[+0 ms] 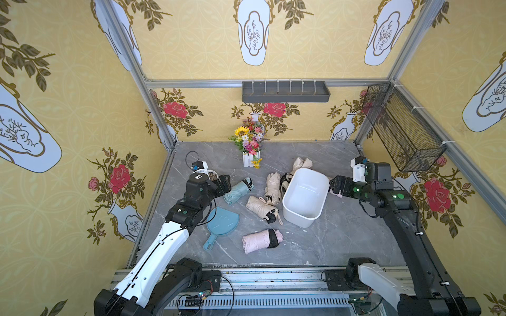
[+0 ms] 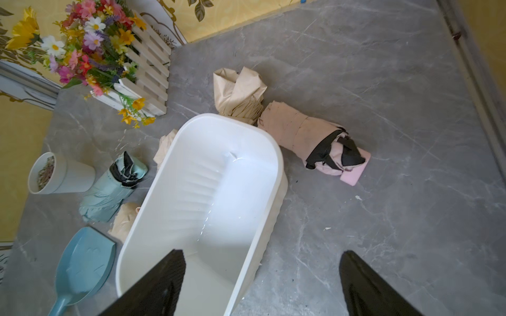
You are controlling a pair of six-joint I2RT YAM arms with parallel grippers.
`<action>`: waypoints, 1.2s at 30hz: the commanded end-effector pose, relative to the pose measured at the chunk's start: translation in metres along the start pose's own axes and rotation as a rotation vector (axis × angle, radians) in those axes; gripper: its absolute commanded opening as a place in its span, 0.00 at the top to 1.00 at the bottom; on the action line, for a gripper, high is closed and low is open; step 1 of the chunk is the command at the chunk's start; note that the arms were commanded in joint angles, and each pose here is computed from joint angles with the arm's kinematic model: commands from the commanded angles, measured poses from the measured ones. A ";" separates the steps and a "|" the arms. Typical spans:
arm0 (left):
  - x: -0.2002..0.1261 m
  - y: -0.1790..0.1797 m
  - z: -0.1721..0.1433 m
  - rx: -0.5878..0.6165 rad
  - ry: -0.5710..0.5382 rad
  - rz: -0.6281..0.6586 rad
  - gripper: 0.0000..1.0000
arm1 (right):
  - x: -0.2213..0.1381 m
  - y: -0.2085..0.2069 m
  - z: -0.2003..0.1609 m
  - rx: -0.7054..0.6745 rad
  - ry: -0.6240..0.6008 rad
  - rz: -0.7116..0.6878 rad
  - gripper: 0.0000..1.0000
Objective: Put the umbrella into the storage box
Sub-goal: Pick up the umbrella from the center of the board.
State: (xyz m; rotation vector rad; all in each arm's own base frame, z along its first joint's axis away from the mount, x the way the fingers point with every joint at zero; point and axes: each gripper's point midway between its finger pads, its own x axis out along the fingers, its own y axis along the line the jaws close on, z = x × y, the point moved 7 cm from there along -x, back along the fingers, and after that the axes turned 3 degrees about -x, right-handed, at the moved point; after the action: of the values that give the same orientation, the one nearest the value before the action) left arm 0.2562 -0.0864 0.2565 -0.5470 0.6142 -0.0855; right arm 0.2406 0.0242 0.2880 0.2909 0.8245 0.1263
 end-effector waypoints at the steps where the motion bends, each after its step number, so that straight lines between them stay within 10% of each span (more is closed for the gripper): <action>1: 0.002 0.006 -0.024 -0.123 0.167 0.065 0.14 | -0.004 0.009 -0.010 0.022 0.089 0.067 0.10; 36: 0.075 -0.059 -0.129 -0.439 0.618 0.151 0.28 | 0.026 0.084 -0.043 -0.184 0.170 0.131 0.10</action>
State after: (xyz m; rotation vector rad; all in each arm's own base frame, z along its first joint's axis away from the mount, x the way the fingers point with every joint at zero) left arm 0.2422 -0.2042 0.1611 -0.8664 1.2976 0.0629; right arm 0.2219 0.1174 0.2675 0.1655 0.9873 0.3798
